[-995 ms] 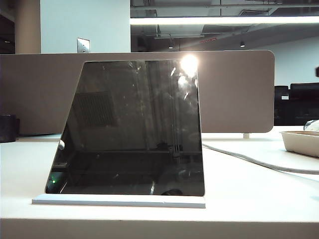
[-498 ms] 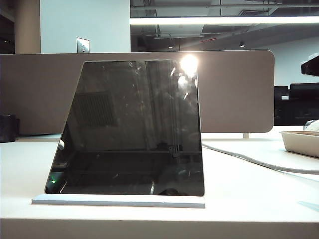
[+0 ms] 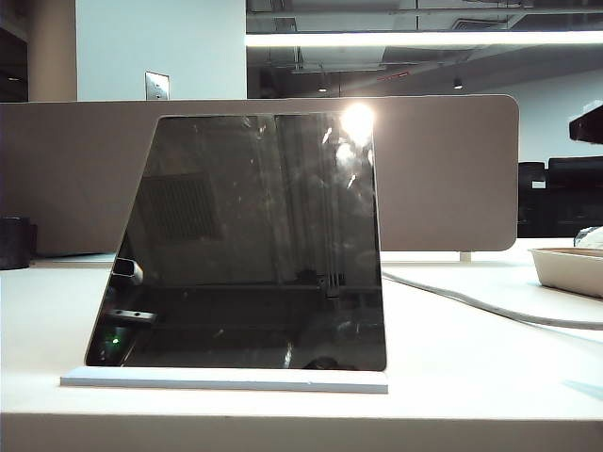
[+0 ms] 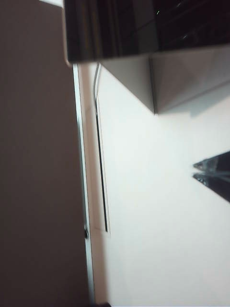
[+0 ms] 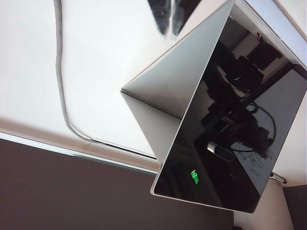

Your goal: Push the base of the mirror on the table to move it forward for a short distance.

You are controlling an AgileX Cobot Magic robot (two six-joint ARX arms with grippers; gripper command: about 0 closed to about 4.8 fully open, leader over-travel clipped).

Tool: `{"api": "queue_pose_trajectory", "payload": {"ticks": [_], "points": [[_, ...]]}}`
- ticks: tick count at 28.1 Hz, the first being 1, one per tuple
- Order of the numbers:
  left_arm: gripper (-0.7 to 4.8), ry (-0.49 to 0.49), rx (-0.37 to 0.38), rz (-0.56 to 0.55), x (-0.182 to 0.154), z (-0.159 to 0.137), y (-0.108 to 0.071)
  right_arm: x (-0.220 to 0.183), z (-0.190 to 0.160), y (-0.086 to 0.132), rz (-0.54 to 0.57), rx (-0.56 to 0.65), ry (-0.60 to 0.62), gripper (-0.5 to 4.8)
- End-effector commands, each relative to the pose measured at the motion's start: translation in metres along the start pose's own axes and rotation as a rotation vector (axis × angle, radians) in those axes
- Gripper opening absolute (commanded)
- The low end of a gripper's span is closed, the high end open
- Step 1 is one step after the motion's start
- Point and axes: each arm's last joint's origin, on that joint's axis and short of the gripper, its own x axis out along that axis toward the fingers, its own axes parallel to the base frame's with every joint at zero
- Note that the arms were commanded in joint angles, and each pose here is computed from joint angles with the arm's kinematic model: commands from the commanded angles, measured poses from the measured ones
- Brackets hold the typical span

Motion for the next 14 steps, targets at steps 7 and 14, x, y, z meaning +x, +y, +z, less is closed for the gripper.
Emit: {"api": "queue_pose_trajectory", "payload": {"ticks": [7, 14], "points": [[-0.02, -0.027, -0.008, -0.152, -0.013, 0.035, -0.012, 0.0, 0.002, 0.0, 0.001, 0.0, -0.014, 0.22], [-0.02, -0.092, 0.006, -0.299, -0.023, 0.059, -0.021, 0.0, 0.002, 0.0, 0.001, 0.0, -0.014, 0.22]]}}
